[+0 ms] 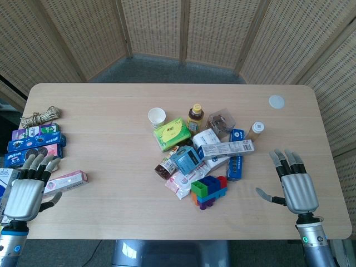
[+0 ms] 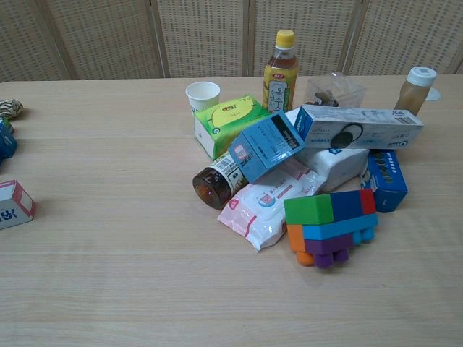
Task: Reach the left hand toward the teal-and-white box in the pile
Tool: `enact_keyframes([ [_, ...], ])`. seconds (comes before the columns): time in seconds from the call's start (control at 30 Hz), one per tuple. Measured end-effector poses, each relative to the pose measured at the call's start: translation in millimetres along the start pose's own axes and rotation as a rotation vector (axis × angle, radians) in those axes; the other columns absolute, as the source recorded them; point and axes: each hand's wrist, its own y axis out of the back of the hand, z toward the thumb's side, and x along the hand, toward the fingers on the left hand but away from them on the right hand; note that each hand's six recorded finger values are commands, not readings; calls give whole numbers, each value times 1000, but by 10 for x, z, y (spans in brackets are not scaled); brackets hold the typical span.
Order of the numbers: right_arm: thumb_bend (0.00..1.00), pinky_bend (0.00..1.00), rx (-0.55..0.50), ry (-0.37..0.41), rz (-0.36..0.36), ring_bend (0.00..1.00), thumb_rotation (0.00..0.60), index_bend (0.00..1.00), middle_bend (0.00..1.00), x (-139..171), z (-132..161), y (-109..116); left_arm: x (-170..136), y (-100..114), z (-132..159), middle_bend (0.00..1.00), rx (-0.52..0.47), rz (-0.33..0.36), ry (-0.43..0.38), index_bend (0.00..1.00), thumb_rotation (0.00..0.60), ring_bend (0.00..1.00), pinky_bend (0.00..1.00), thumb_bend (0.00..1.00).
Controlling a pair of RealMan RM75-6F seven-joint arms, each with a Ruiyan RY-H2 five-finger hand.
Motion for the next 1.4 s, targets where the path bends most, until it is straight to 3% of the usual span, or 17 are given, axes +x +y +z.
enact_keyframes([
  [0.47,195,0,-37,-11,-14,0,0,0,30,50,-6,19,38,15,50,130,-6,-3,-15,142,600,48,0,275],
  [0.73,193,0,-54,-21,-5,0,0,0,30,45,-10,-9,197,-51,238,131,3,-20,-60,139,600,65,0,276],
  [0.97,194,0,-62,-23,-3,0,0,0,30,56,-15,-5,457,-249,715,135,-8,-97,-162,110,600,114,0,257],
  [1.23,193,0,-64,-58,-7,0,0,0,30,145,-126,31,728,-486,1434,167,25,-111,-261,123,600,159,0,259],
  [1.4,192,0,-68,-79,-4,0,0,0,30,197,-194,34,909,-707,1946,176,-23,-130,-288,122,600,171,0,258],
])
